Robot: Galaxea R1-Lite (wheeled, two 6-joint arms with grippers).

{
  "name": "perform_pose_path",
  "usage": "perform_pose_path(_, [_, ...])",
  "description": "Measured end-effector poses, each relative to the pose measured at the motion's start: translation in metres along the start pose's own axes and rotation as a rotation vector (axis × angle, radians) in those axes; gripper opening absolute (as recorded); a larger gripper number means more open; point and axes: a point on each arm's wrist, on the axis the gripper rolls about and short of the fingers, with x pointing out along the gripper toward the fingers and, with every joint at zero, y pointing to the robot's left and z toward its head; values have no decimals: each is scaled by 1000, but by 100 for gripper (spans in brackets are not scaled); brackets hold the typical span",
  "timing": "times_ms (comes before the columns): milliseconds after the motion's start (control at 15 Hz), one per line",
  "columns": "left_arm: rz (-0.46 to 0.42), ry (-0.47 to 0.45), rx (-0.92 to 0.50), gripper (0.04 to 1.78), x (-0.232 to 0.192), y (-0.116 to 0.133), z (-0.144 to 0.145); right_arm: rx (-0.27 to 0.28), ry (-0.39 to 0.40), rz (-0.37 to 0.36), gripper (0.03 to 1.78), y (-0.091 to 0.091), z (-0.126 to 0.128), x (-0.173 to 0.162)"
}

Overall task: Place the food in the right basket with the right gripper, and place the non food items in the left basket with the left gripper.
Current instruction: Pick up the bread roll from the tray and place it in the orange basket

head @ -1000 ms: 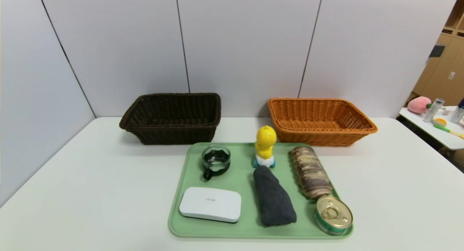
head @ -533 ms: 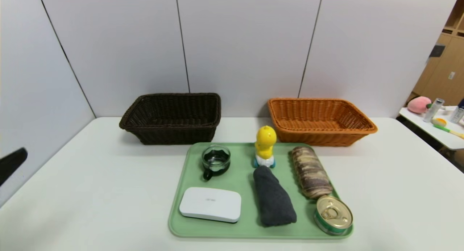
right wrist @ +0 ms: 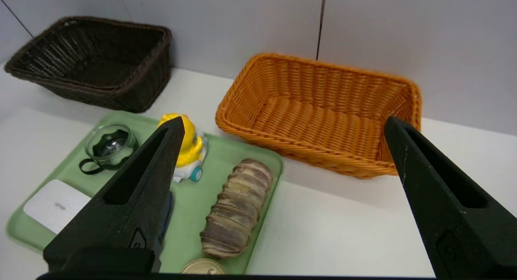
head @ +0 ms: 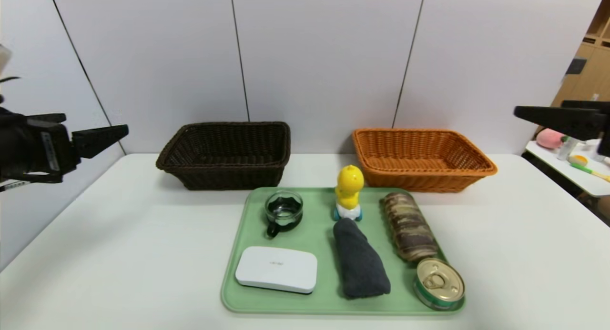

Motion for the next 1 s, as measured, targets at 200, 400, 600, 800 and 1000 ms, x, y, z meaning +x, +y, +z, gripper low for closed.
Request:
perform_pose_path(200, [-3, 84, 54, 169, 39, 4, -9, 33, 171, -14, 171, 3, 4, 54])
perform_pose_path(400, [0, 143, 64, 169, 57, 5, -19, 116, 395, 23, 171, 25, 8, 87])
perform_pose_path(600, [17, 175, 61, 169, 65, 6, -26, 187, 633, 37, 171, 46, 0, 116])
perform_pose_path(800, [23, 196, 56, 169, 68, 6, -31, 170, 790, 10, 171, 60, -23, 143])
perform_pose_path(1000, [26, 206, 53, 169, 68, 6, -38, 172, 876, -22, 171, 62, -48, 158])
